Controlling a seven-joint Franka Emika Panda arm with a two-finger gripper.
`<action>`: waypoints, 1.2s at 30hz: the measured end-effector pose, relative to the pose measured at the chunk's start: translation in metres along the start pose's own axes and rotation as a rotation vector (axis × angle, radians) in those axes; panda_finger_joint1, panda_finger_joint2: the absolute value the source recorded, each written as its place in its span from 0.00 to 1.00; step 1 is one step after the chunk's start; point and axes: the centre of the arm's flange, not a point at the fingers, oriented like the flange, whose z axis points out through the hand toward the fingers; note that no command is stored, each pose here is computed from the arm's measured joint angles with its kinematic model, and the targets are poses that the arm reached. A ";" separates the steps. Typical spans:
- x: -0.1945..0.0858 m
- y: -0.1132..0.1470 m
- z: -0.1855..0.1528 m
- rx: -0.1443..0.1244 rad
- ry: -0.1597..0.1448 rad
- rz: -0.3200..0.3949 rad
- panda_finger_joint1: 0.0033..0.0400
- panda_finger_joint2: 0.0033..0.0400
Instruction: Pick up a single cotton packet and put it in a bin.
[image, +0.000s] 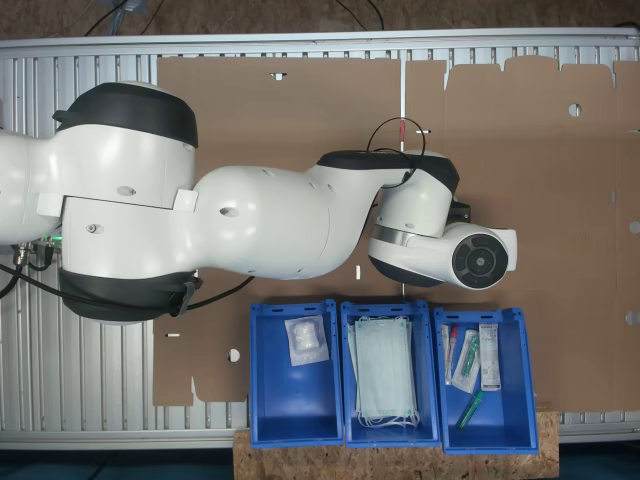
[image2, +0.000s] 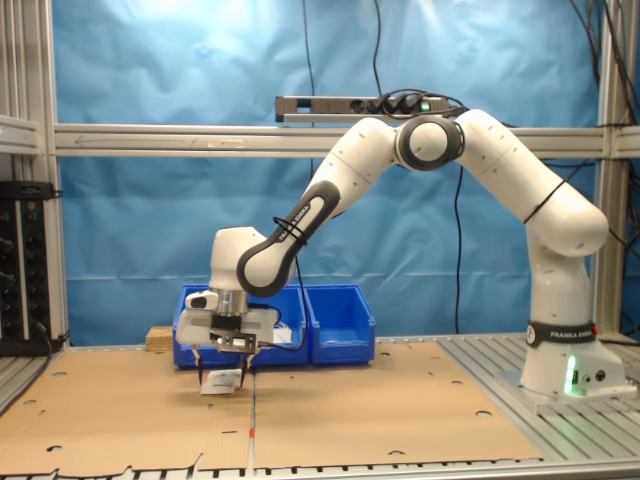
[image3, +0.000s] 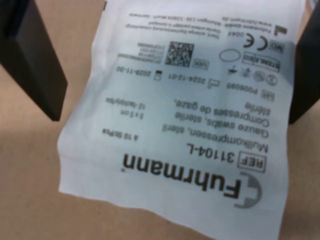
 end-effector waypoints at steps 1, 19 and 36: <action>-0.001 0.000 0.000 0.003 -0.002 0.001 1.00 1.00; -0.004 0.000 0.003 0.046 -0.030 0.005 1.00 1.00; -0.008 0.001 0.004 0.055 -0.042 0.009 1.00 1.00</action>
